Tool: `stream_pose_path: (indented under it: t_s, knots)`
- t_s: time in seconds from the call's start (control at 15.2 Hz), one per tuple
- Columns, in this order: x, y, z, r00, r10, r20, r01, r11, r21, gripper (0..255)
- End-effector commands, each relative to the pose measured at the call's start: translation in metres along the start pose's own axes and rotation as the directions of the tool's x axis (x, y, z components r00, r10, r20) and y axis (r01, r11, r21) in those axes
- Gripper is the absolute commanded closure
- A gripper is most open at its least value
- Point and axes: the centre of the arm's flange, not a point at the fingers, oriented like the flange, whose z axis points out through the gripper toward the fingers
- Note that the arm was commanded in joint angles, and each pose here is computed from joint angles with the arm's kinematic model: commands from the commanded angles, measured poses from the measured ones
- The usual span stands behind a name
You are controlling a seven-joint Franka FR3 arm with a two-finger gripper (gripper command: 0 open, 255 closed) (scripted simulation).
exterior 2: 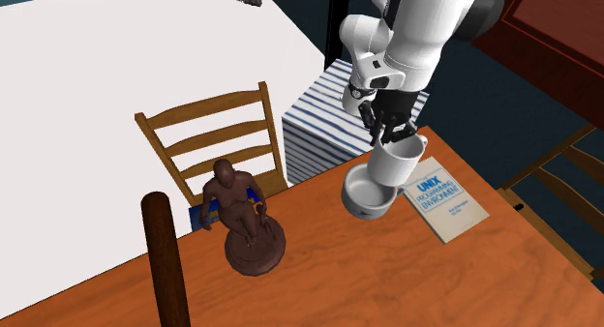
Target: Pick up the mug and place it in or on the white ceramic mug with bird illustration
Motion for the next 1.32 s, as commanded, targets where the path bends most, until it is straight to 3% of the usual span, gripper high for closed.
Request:
stream_pose_path:
  t_s: [0.0,0.92,1.25]
  knots:
    - [-0.002,0.001,0.008,1.0,0.001,0.0,-0.001,1.0,0.0,255]
    - [-0.01,0.003,0.081,1.0,0.001,0.0,-0.001,1.0,0.0,255]
    - [-0.01,0.003,0.081,1.0,0.001,0.0,-0.001,1.0,0.0,255]
